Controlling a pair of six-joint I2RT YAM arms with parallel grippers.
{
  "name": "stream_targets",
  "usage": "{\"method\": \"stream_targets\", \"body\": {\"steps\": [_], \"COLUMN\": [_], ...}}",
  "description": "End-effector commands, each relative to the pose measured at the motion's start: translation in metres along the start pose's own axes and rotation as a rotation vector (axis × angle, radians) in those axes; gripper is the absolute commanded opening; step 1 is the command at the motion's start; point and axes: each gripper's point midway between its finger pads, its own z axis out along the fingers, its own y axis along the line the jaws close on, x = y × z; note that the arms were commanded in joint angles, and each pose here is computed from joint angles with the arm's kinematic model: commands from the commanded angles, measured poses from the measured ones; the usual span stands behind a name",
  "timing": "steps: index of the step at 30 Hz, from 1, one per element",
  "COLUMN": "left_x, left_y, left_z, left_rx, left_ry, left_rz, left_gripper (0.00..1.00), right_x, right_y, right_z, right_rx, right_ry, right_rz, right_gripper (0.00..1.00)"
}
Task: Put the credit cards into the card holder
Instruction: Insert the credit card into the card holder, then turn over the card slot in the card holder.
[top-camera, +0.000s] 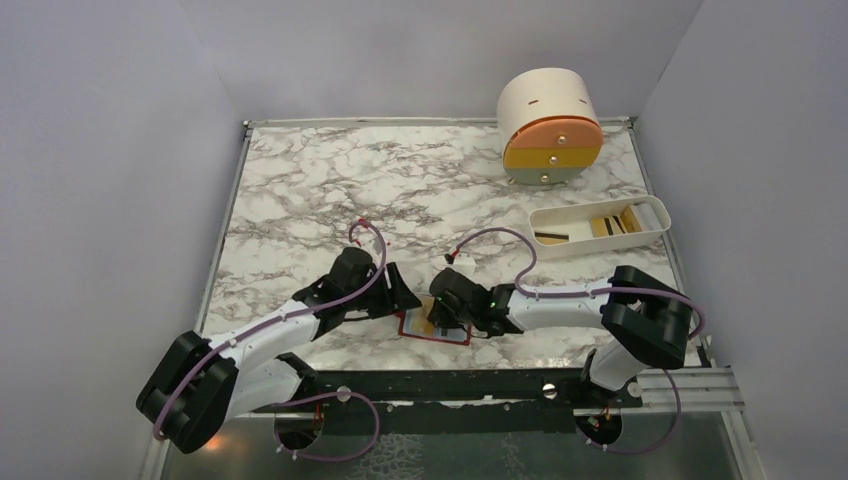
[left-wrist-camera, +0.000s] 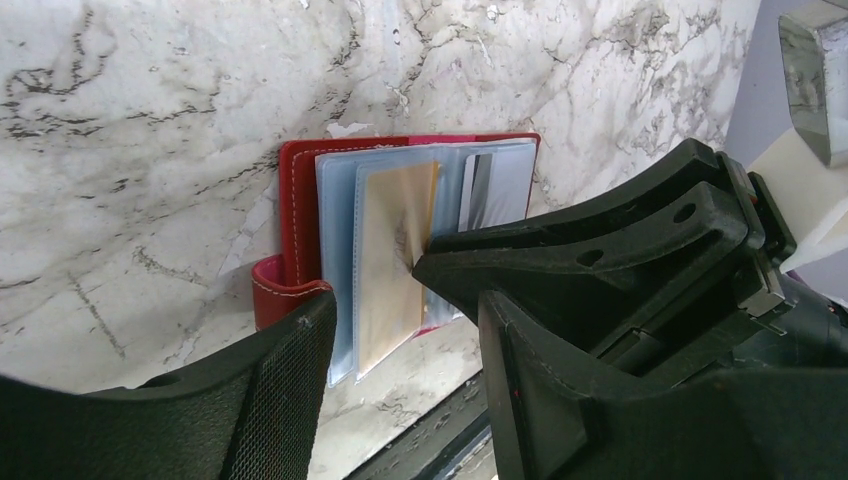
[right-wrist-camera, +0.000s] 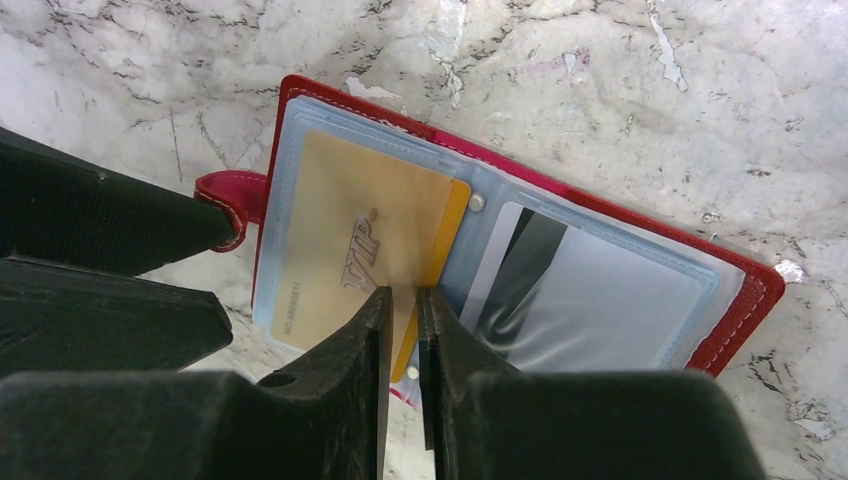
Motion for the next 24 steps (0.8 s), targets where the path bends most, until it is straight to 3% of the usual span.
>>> {"method": "stream_targets", "body": {"steps": [1, 24], "left_x": [-0.004, 0.008], "left_y": [-0.016, -0.004], "left_z": [0.005, 0.02], "left_rx": [0.079, 0.089], "left_ry": [-0.003, 0.039], "left_rz": [0.026, -0.006], "left_gripper": [0.56, 0.54], "right_x": [0.012, 0.016], "right_y": [-0.018, -0.022], "right_z": [0.004, 0.006], "right_rx": [0.055, 0.049], "right_ry": [0.011, 0.012], "right_rz": [-0.005, 0.007], "right_gripper": [0.16, 0.15]}}
